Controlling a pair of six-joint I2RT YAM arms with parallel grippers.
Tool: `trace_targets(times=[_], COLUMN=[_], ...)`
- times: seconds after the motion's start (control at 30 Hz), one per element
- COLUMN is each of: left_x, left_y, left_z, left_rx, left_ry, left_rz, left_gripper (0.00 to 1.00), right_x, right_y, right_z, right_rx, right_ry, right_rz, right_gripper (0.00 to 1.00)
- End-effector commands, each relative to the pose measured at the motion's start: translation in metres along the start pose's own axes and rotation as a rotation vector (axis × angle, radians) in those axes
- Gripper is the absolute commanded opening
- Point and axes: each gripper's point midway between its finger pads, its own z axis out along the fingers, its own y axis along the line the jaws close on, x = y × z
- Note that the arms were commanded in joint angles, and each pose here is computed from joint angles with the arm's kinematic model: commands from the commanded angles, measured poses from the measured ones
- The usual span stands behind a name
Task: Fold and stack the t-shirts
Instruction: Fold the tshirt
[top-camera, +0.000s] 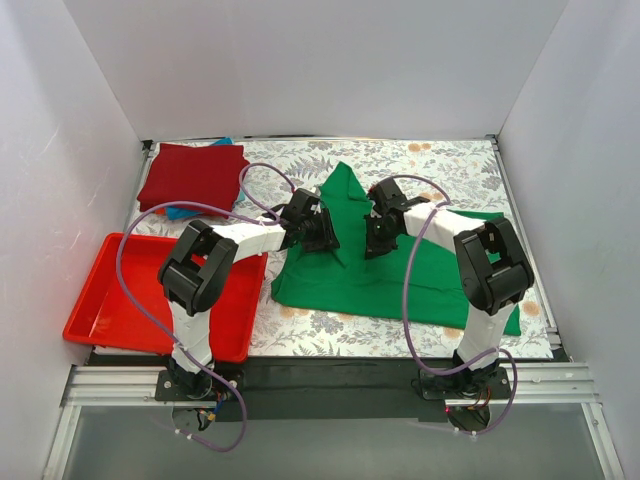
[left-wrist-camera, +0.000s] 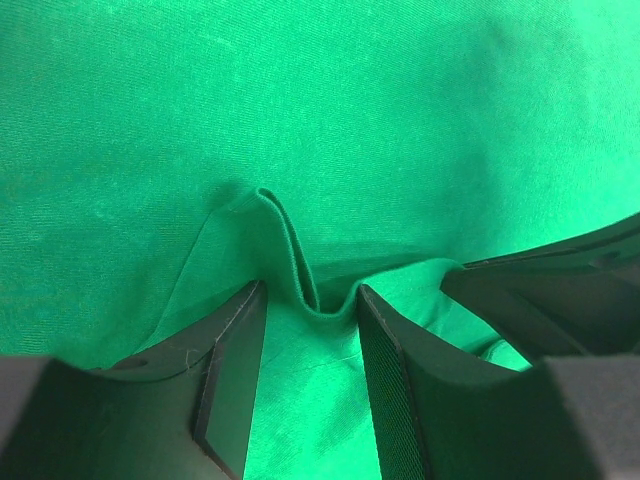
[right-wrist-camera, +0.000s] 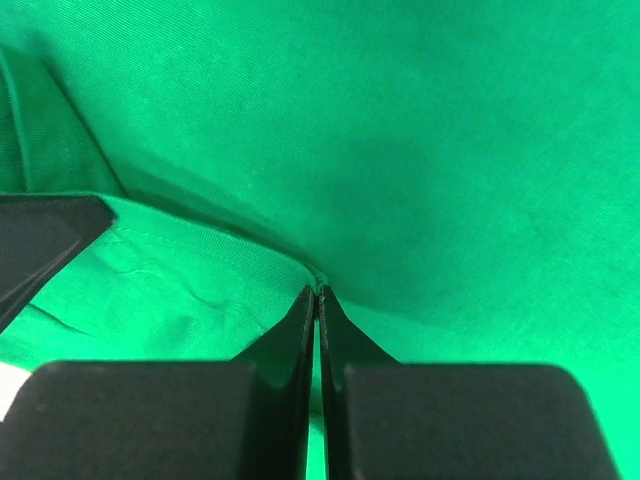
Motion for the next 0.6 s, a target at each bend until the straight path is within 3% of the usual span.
trace_targets(times=[0.0, 0.57], left_x=[-0.010, -0.028], left_y=[-0.004, -0.029], left_z=[-0.003, -0.019], left_rx=[0.016, 0.102], left_ry=[-0.024, -0.085], left_rz=[-0.004, 0.017], left_gripper=[0.40, 0.42], right_x=[-0.017, -0.007], right_y=[0.009, -0.006], right_z=[-0.022, -0.027], right_rx=[-0.011, 0.067], right_ry=[-0.091, -0.072], right_rz=[-0.004, 0.012], right_gripper=[0.05, 0.03])
